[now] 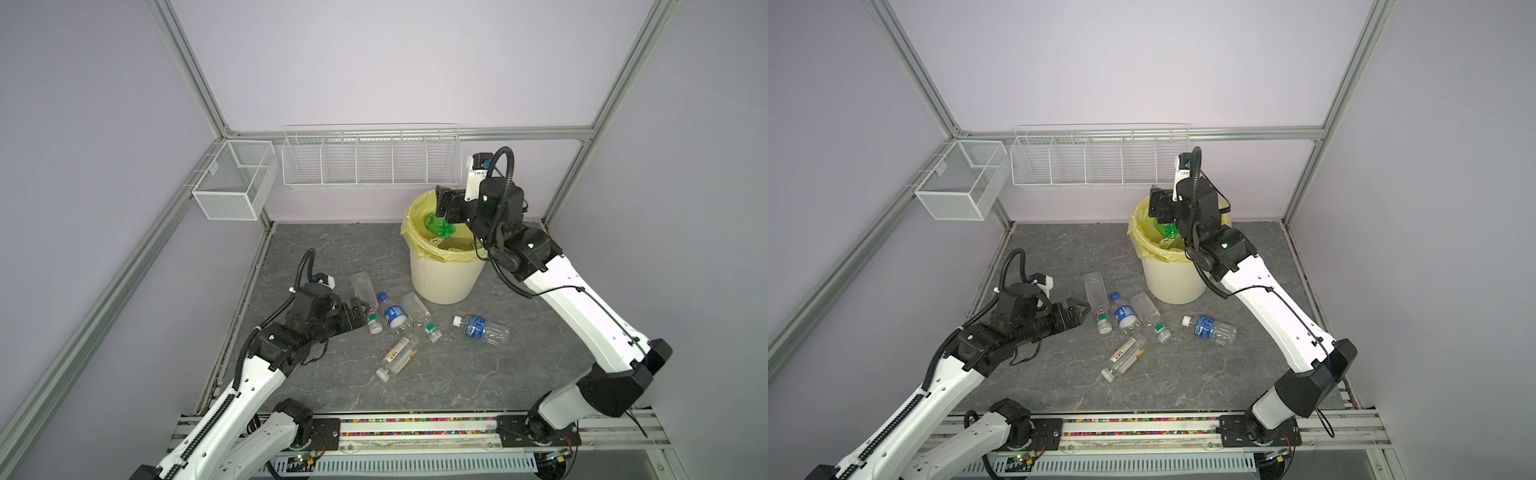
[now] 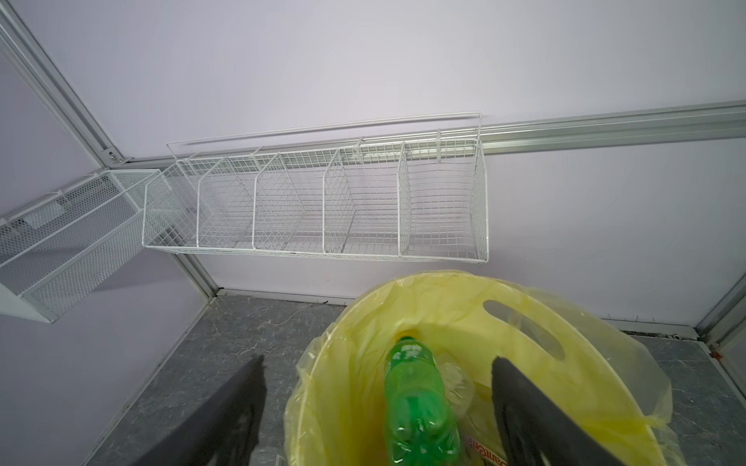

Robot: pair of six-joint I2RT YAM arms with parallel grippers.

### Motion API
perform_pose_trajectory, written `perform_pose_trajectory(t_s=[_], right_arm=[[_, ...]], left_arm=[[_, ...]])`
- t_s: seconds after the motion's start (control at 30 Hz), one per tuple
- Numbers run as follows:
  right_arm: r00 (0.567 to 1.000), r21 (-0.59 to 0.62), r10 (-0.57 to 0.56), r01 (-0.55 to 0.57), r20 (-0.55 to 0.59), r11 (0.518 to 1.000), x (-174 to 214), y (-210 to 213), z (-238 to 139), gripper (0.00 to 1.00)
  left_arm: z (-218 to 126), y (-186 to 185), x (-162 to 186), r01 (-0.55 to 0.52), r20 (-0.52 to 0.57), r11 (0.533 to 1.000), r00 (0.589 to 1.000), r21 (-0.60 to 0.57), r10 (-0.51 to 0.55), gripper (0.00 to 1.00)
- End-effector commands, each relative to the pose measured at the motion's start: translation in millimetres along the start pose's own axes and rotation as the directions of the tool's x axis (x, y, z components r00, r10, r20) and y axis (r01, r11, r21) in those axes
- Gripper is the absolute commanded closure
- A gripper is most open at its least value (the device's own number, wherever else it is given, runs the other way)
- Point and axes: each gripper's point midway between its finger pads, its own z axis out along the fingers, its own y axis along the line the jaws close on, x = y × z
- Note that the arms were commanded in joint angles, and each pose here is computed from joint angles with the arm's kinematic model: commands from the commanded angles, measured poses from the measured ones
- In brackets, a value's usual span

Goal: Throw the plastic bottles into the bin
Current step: 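Open the right gripper to drop the Sprite bottle into the bin, then withdraw the right gripper from the bin back toward the table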

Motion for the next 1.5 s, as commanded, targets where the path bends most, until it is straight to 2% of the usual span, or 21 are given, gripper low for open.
perform_pose_trajectory(t_s=[0.0, 0.3, 0.6, 1.1, 1.33, 1.47], right_arm=[[0.995, -0.06, 0.051, -0.046, 0.081, 0.997, -26, -2, -35, 0.12], [0.996, -0.138, 0.088, -0.085, 0.01, 0.987, -3, -7, -74, 0.12], [0.992, -0.132, 0.116, -0.12, -0.039, 0.984, 27, -24, -103, 0.12], [0.961, -0.032, 0.17, -0.182, -0.218, 0.983, 109, -58, -130, 0.12], [0.932, 0.035, 0.227, -0.227, -0.281, 0.973, 153, -76, -144, 0.12], [0.913, 0.079, 0.261, -0.249, -0.315, 0.965, 180, -88, -151, 0.12]], left_arm=[[2, 11, 5, 0.006, -0.009, 0.999, 1.0, -0.04, -0.007, 0.01], [15, 11, 4, -0.012, -0.023, 0.999, 1.0, -0.041, 0.011, 0.01], [14, 8, 1, -0.039, -0.004, 0.999, 0.999, -0.021, 0.039, 0.01], [12, 8, 11, -0.133, -0.034, 0.991, 0.99, 0.006, 0.134, 0.01], [16, -2, 24, -0.16, -0.077, 0.983, 0.983, 0.089, 0.167, 0.01], [18, 0, 29, -0.166, -0.112, 0.983, 0.978, 0.08, 0.175, 0.01]])
